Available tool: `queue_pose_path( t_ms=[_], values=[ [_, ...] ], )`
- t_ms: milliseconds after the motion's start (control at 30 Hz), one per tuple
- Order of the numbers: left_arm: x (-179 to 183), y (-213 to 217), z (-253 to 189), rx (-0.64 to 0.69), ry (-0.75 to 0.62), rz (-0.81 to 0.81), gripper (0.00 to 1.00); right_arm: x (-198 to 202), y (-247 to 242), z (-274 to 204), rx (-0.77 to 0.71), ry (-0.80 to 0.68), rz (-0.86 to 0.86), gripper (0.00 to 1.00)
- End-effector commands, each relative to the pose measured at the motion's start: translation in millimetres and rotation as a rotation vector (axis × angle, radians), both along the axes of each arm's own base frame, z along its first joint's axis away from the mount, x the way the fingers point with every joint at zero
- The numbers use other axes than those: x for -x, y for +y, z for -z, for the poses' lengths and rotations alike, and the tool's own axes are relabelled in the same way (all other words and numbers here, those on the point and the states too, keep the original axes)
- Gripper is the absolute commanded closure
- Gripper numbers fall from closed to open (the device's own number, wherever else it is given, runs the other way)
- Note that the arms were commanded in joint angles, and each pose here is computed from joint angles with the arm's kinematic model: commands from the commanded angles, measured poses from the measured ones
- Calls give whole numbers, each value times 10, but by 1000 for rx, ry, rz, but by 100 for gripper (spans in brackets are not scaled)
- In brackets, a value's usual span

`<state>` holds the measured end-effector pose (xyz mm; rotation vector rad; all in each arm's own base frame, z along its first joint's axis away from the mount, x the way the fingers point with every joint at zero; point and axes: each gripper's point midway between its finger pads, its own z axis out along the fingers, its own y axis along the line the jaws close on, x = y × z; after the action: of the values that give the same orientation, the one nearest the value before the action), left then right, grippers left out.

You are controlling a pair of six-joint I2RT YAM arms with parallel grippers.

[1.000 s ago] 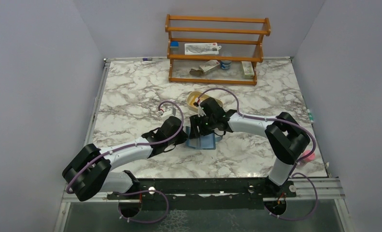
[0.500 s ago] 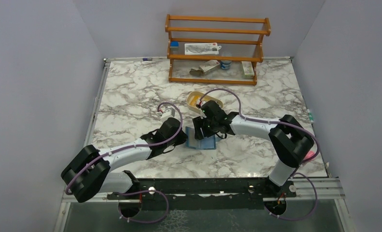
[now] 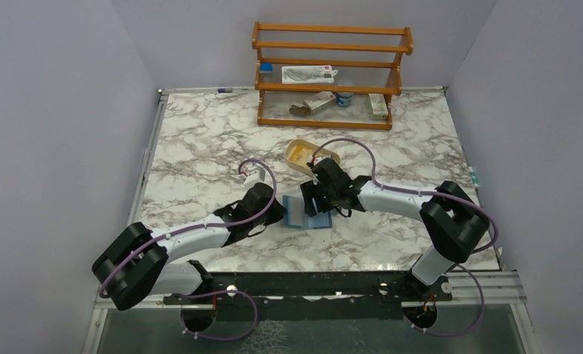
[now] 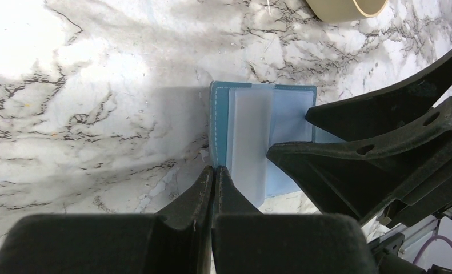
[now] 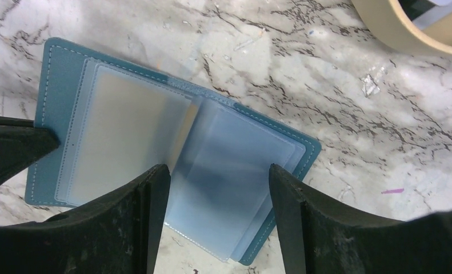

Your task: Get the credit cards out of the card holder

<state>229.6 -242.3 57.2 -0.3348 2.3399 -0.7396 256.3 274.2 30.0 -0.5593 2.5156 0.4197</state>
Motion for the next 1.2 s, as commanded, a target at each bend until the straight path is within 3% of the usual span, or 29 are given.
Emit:
queue_pose_path(
  t_ms=[0,233,533,833,1167],
  values=[
    [36,5,45,0,3,5,100,271,-505,264,188,93,70,29],
    [68,38,80,0,6,2,100,186,-592,66,194,46,111,25],
    [59,11,69,9,1,9,100,85,72,-380,-79,16,-6,25],
    [43,-9,49,14,-2,11,100,-124,610,-313,10,-1,-31,25],
    [67,11,76,12,4,9,100,-26,659,-79,70,24,-13,25]
  ],
)
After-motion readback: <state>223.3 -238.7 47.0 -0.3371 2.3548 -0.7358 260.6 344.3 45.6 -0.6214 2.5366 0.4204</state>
